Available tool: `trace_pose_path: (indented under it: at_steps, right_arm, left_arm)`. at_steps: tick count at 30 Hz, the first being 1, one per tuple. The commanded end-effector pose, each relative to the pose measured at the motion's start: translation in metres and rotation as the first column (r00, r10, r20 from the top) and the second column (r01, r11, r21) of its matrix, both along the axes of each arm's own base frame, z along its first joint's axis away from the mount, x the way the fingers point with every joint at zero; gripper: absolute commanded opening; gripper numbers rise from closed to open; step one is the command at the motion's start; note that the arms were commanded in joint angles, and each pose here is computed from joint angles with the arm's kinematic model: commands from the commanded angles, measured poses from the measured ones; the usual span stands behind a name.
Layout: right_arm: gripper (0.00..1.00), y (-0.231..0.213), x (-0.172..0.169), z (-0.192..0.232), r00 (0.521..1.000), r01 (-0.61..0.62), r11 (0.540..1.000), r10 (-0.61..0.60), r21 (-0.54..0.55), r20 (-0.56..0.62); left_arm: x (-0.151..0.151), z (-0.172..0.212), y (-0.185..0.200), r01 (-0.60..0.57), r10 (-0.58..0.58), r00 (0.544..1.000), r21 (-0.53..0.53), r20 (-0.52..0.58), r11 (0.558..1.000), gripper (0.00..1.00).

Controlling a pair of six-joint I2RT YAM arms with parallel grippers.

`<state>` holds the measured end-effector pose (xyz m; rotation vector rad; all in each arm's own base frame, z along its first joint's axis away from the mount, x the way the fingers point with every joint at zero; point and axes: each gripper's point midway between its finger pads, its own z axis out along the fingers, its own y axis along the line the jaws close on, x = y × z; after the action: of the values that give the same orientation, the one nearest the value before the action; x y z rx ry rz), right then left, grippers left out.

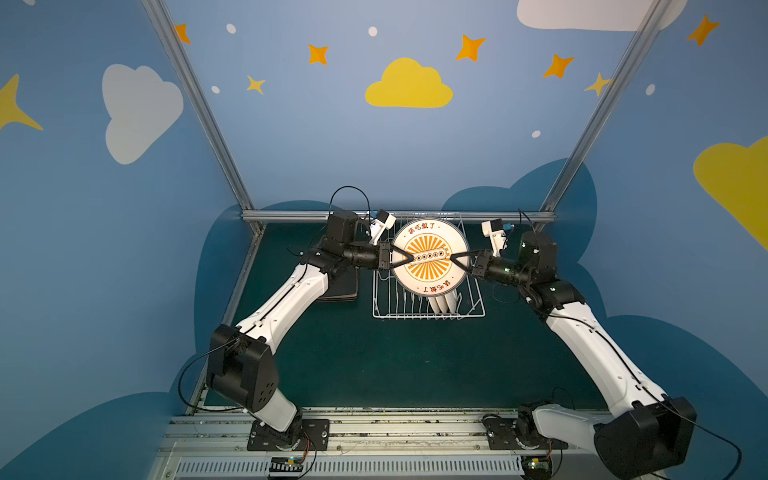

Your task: Unload the plates from the dish rack

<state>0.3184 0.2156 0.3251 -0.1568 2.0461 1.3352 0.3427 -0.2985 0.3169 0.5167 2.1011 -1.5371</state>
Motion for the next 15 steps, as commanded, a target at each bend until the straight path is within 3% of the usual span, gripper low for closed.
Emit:
trace_pose_path:
  at_steps: [1,5,10,12,15]
  right_arm:
    - [0.00,0.007,0.001,-0.001,1.000,-0.020,1.000,0.020,-0.012,0.024]
    - [0.01,0.007,0.000,-0.004,1.000,-0.022,1.000,0.023,-0.017,0.015]
    - [0.07,0.009,-0.001,-0.007,1.000,-0.029,0.999,0.029,-0.024,0.006]
    - [0.15,0.009,-0.001,-0.008,1.000,-0.028,0.999,0.028,-0.030,0.003]
    - [0.36,0.007,-0.002,-0.011,1.000,-0.019,0.999,0.019,-0.044,-0.002]
  left_arm:
    - [-0.012,0.021,-0.006,0.055,-0.053,0.997,-0.036,0.064,0.998,0.12]
    - [-0.013,0.020,-0.005,0.043,-0.041,0.998,-0.035,0.054,0.998,0.03]
    - [-0.009,0.020,-0.004,0.008,-0.006,0.999,-0.048,0.046,0.999,0.03]
    - [-0.007,0.021,-0.003,-0.010,0.012,0.999,-0.055,0.039,0.998,0.03]
    - [-0.004,0.021,-0.002,-0.038,0.040,0.999,-0.064,0.028,0.997,0.03]
